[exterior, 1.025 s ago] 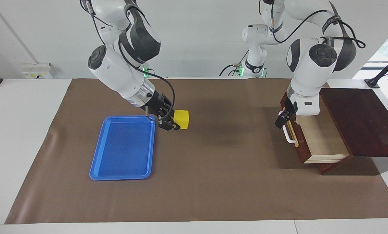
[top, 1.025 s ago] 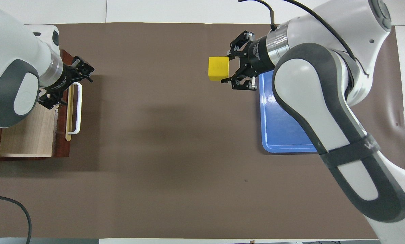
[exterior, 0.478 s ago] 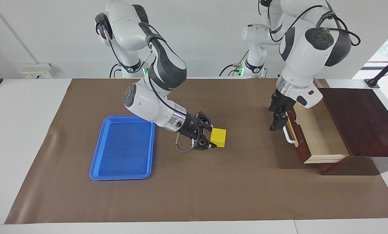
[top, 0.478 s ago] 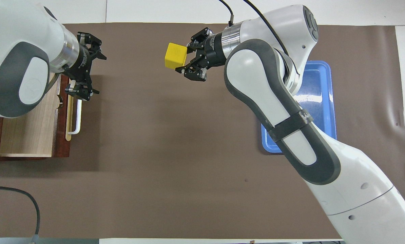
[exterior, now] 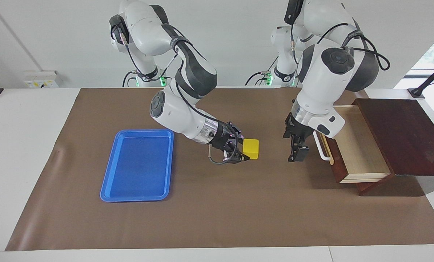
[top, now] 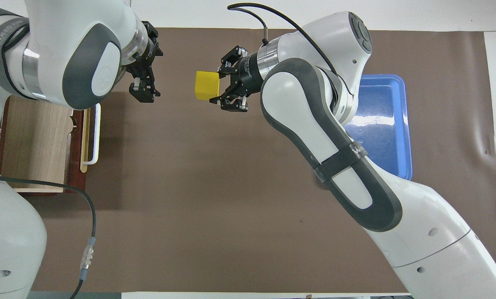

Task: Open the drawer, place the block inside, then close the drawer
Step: 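Bring the left gripper to the cube held by the right gripper, then close the left gripper on the cube while the right gripper opens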

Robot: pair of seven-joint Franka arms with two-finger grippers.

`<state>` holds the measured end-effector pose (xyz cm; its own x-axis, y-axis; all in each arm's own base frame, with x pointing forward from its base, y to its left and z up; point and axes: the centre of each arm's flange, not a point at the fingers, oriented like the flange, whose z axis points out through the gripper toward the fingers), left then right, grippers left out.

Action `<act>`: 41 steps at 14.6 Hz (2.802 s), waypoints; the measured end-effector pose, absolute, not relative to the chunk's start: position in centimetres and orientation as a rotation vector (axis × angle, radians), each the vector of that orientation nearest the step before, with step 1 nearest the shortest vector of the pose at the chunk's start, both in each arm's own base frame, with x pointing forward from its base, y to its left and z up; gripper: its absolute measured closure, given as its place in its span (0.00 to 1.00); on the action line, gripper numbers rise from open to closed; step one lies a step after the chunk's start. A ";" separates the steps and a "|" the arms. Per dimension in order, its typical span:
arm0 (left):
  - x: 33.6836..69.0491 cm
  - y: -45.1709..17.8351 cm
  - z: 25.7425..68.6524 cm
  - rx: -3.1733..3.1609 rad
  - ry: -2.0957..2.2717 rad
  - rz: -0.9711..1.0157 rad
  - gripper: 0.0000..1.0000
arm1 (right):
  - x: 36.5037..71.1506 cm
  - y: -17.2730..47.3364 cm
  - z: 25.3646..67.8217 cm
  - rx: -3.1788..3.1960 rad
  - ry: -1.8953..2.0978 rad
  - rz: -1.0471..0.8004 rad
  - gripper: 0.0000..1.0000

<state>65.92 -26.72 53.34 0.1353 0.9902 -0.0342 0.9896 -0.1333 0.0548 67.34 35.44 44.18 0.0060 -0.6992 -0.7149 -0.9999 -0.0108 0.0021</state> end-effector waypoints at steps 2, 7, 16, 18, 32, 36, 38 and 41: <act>65.2 -28.2 54.0 2.335 2.002 0.015 0.00 | 67.1 35.5 43.4 -1.814 1.705 0.741 0.44; 63.1 -31.7 53.7 2.299 2.078 -0.006 0.00 | 66.3 35.6 42.9 -1.918 1.653 0.765 0.44; 60.0 -32.9 51.9 2.241 2.205 -0.031 0.00 | 66.0 35.7 42.8 -1.938 1.650 0.778 0.44; 59.7 -33.7 51.5 2.200 2.208 -0.018 0.00 | 66.0 35.7 42.8 -1.937 1.652 0.777 0.44; 57.9 -35.6 49.7 2.175 2.205 -0.010 0.01 | 65.9 35.8 42.7 -1.949 1.657 0.769 0.44; 58.0 -35.5 49.7 2.145 2.219 -0.002 0.13 | 65.8 35.8 42.6 -1.953 1.658 0.773 0.44; 58.3 -35.3 49.9 2.122 2.224 0.009 0.36 | 65.6 36.0 42.4 -1.965 1.659 0.788 0.44; 58.3 -35.2 49.9 2.116 2.229 0.008 0.44 | 65.6 36.0 42.4 -1.968 1.657 0.781 0.44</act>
<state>58.31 -35.21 49.85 -0.0509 0.9976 -0.0460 0.9973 0.0532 0.0506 65.57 36.05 42.41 0.1183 -0.7300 -0.6732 -0.9839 -0.1779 0.0200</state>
